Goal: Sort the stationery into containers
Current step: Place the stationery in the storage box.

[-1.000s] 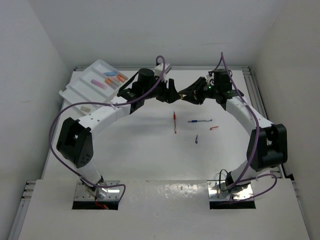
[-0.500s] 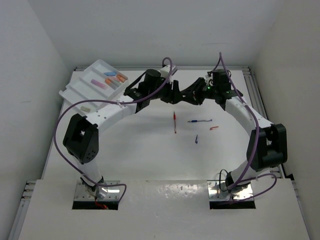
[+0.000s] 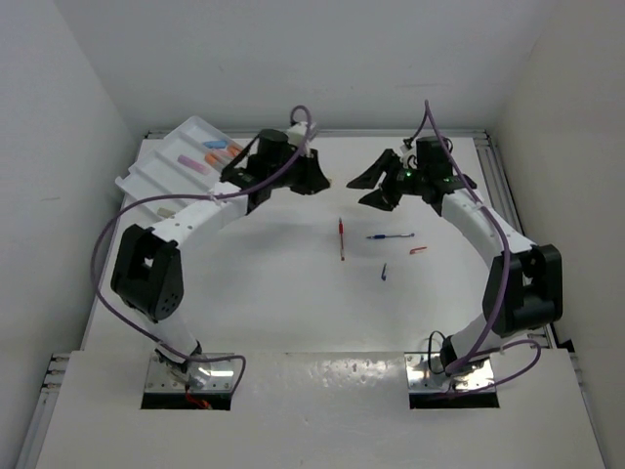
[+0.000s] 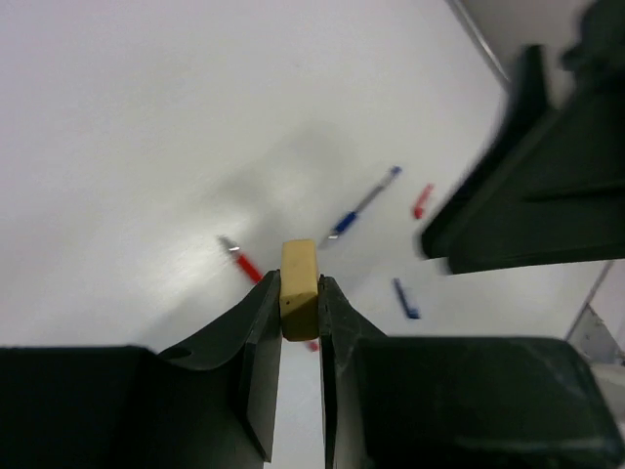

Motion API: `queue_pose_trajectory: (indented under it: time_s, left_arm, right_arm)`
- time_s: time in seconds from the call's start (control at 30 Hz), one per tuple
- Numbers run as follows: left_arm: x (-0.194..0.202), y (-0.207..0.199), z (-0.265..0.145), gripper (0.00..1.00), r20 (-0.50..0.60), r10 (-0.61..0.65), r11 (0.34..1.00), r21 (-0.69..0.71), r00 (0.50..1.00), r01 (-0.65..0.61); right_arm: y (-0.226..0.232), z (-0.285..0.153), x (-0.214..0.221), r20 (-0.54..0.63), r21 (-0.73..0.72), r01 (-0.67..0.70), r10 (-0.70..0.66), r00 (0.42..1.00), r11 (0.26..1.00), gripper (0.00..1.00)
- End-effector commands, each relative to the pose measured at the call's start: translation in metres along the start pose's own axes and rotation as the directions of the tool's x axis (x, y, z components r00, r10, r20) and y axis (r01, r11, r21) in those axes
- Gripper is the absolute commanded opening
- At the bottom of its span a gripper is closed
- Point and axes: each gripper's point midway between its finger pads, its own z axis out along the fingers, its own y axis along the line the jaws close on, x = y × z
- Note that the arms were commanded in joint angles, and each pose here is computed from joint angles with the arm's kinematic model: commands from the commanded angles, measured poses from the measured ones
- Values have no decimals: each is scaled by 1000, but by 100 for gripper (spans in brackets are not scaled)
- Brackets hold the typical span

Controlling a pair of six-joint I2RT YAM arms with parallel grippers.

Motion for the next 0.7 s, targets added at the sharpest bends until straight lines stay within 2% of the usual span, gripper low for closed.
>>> queue_pose_trajectory:
  time_s: [0.0, 0.03, 0.07, 0.1, 0.13, 0.17, 0.2, 0.23, 0.43, 0.57, 0.67]
  left_arm:
    - [-46, 55, -65, 10, 109, 4, 993, -120, 994, 9]
    - [-53, 86, -84, 10, 121, 6, 983, -181, 993, 16]
    - [-57, 96, -99, 10, 123, 11, 981, -192, 992, 13]
    - [-49, 111, -113, 10, 80, -14, 974, -223, 997, 31]
    - [-50, 141, -135, 9, 78, -37, 959, -279, 996, 57]
    - [-45, 154, -146, 9, 35, 2, 959, -285, 999, 8]
    - [-37, 165, -162, 8, -14, -19, 951, -307, 1000, 13]
    - [-35, 192, -187, 6, -35, 1, 934, -356, 999, -13]
    - [2, 259, -271, 8, -196, -13, 900, -430, 980, -74]
    - [31, 299, -294, 9, -326, -118, 900, -434, 938, -38]
    - [30, 332, -307, 10, -343, -148, 882, -471, 928, -33]
  right_arm:
    - [8, -25, -9, 22, 8, 159, -159, 987, 987, 59]
    - [5, -31, -17, 32, 25, 223, -224, 974, 975, 58]
    - [0, -34, -20, 28, 49, 259, -261, 965, 964, 58]
    - [-14, -37, -17, 2, 108, 259, -261, 965, 960, 57]
    - [-21, -41, -21, -9, 132, 330, -332, 943, 935, 56]
    - [-27, -44, -21, -24, 157, 358, -358, 933, 921, 56]
    - [-39, -47, -17, -52, 193, 362, -359, 932, 912, 55]
    - [-50, -50, -18, -62, 224, 397, -393, 917, 890, 53]
    - [-81, -59, -5, -122, 291, 508, -495, 860, 811, 51]
    - [-88, -60, 2, -139, 300, 546, -530, 836, 782, 50]
    - [-94, -58, 5, -160, 310, 548, -526, 836, 777, 50]
